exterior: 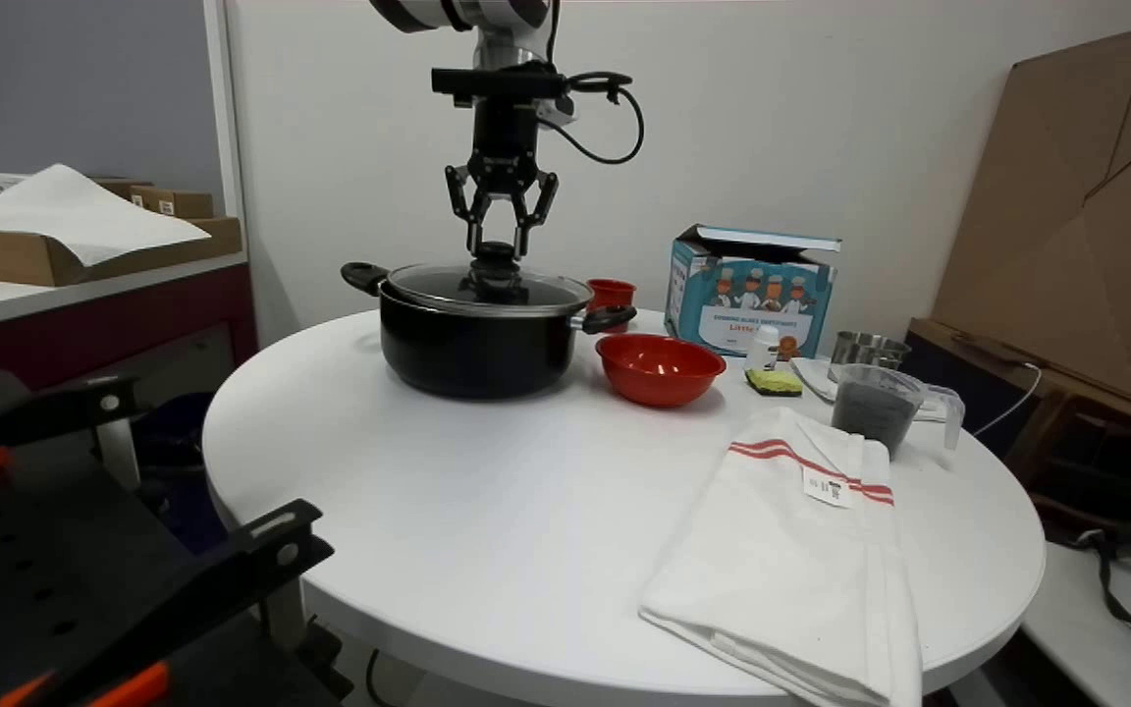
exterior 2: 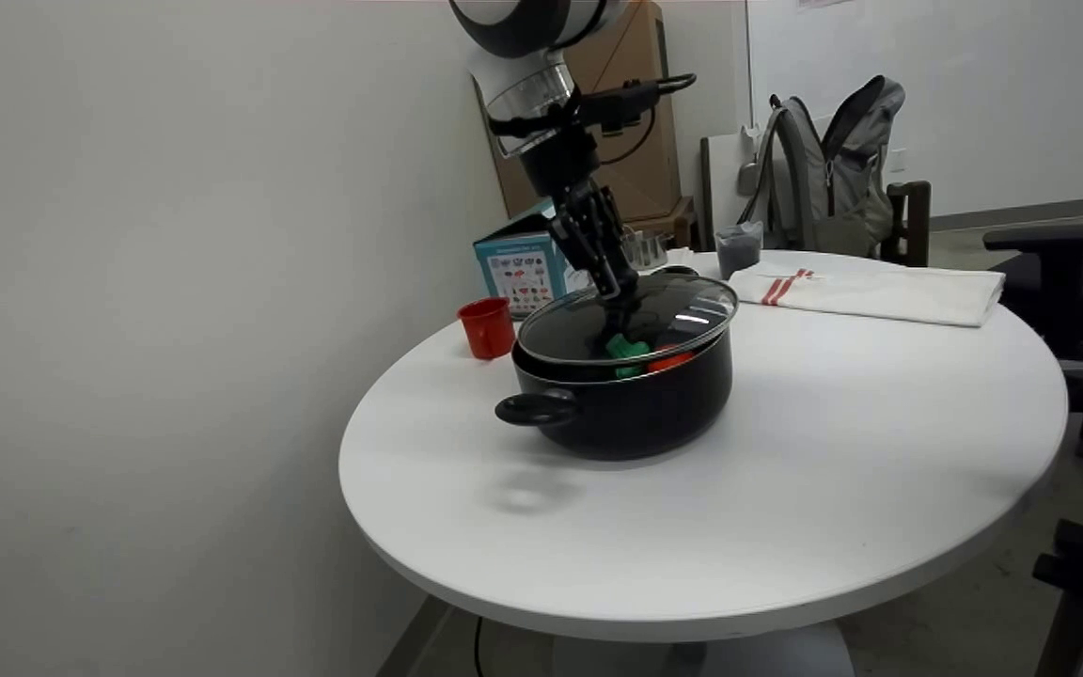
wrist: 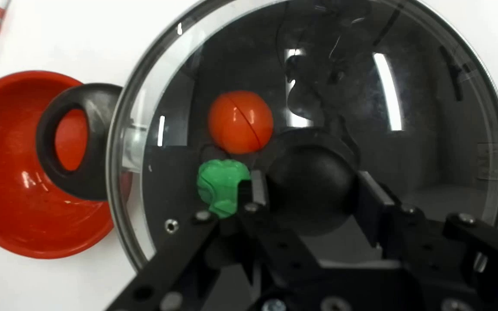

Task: Put the lid on the black pot

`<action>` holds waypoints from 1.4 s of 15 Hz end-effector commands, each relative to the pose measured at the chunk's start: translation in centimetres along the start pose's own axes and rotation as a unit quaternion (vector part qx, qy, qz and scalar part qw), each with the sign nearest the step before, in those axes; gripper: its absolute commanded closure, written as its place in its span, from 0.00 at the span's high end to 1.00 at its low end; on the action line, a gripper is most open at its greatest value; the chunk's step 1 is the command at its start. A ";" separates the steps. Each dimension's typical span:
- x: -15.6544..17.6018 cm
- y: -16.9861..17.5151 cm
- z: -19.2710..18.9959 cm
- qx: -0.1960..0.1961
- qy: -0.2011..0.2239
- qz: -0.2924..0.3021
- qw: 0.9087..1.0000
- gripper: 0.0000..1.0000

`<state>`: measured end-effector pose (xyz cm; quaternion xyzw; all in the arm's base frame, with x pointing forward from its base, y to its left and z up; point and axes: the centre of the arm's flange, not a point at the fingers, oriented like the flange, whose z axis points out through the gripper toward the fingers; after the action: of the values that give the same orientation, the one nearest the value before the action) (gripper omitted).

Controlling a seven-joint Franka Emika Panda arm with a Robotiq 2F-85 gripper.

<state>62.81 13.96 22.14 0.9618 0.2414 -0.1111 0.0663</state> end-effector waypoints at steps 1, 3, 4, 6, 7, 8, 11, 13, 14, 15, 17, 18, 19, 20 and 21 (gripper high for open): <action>-0.9 -0.3 -0.5 -0.017 -0.005 0.003 1.000 0.25; -0.8 -0.8 -0.6 -0.024 -0.007 0.000 1.000 0.25; -0.7 -1.1 -0.8 -0.027 -0.007 -0.001 1.000 0.25; -0.6 -1.8 -1.2 -0.035 -0.009 -0.006 0.999 0.25; -0.6 -2.2 -1.4 -0.037 -0.008 -0.008 0.999 0.25; -0.5 -2.6 -1.6 -0.040 -0.007 -0.010 0.999 0.25; -0.2 -3.5 -1.7 -0.049 -0.005 -0.013 0.999 0.25; 0.0 -3.6 -1.4 -0.054 -0.007 -0.012 0.998 0.25; 0.1 -3.5 -1.2 -0.055 -0.008 -0.011 0.998 0.25; 0.1 -3.4 -1.1 -0.055 -0.009 -0.010 0.998 0.25; 0.0 -2.8 -0.7 -0.052 -0.010 -0.005 0.999 0.25; -0.1 -2.5 -0.6 -0.051 -0.010 -0.003 0.999 0.25; -0.2 -2.2 -0.5 -0.048 -0.010 -0.001 0.999 0.25; -0.3 -1.9 -0.3 -0.043 -0.009 -0.001 0.999 0.25; -0.3 -1.5 -0.2 -0.040 -0.008 0.001 0.999 0.25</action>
<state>62.01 16.25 21.71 0.9554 0.2528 -0.1094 0.1062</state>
